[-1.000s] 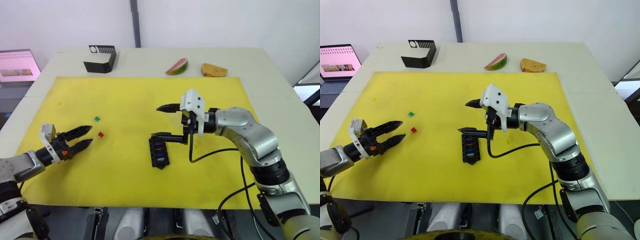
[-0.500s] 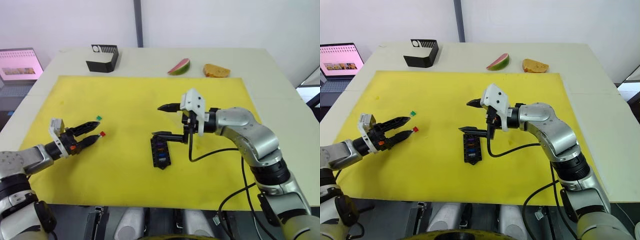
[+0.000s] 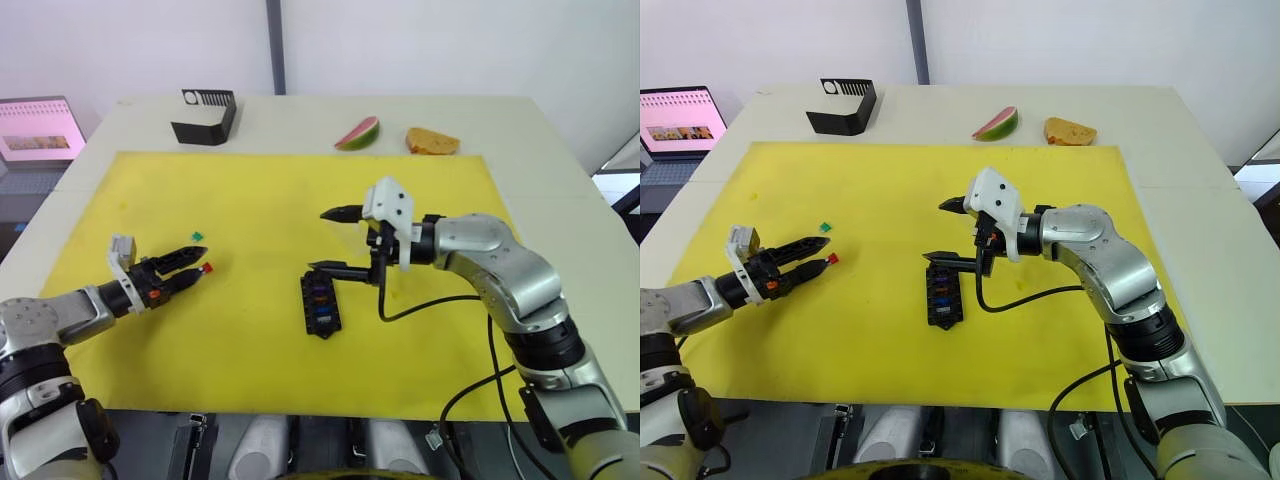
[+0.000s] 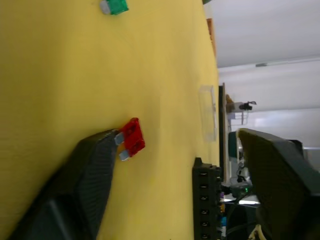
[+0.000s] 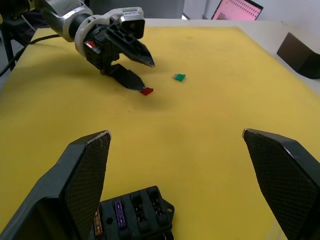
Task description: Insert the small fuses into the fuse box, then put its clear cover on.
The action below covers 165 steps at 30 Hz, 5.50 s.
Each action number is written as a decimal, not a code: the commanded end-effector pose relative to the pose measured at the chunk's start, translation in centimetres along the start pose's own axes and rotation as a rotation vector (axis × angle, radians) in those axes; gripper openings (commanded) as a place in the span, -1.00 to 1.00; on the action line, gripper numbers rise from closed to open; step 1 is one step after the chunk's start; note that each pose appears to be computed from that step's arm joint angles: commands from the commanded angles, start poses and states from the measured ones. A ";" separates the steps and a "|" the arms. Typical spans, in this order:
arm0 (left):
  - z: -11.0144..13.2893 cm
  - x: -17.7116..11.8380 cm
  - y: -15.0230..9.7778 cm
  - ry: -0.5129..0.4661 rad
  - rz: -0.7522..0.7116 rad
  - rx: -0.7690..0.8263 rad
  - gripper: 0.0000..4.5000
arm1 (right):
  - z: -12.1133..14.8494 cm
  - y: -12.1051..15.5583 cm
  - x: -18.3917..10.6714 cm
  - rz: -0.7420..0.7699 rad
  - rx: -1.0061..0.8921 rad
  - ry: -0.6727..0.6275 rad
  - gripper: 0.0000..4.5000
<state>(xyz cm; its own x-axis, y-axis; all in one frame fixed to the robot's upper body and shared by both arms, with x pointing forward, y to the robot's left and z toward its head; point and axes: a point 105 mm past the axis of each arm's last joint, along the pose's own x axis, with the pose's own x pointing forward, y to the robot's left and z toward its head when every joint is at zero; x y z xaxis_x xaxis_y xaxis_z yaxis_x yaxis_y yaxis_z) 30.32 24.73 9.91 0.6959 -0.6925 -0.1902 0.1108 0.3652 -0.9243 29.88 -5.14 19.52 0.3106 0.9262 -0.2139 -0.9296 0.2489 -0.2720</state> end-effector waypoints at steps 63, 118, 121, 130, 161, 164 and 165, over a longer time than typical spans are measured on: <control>-2.9 6.4 -20.2 0.012 -0.681 0.372 -1.00 | 8.1 -1.2 0.0 -0.037 0.773 -0.565 0.18; -6.7 1.0 -13.5 0.529 -0.364 1.193 0.99 | 5.0 2.2 -1.3 0.152 0.241 0.048 -1.00; -7.8 1.7 -12.0 0.582 -0.375 1.346 0.99 | 3.0 2.3 -0.2 0.167 0.080 0.239 -1.00; -7.7 3.8 -9.0 0.518 -0.329 1.570 0.99 | 1.7 1.5 2.1 0.229 -0.216 0.370 -1.00; -8.8 5.1 -8.8 0.507 -0.365 1.632 0.99 | -1.1 2.3 3.7 0.311 -0.285 0.465 -1.00; -8.8 5.2 -8.8 0.505 -0.365 1.634 0.99 | -1.3 2.3 3.6 0.311 -0.282 0.470 -1.00; -8.8 5.2 -8.8 0.504 -0.364 1.634 0.99 | -1.3 2.3 3.6 0.311 -0.281 0.470 -1.00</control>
<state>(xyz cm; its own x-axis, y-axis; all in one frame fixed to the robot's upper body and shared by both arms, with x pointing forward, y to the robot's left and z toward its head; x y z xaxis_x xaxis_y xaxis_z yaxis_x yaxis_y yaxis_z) 26.80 12.75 13.50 0.2426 -0.8623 -0.4445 0.9621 0.1552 0.2242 29.26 -1.63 16.41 0.1410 0.6985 -0.7016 -0.9315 -0.1465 -0.3330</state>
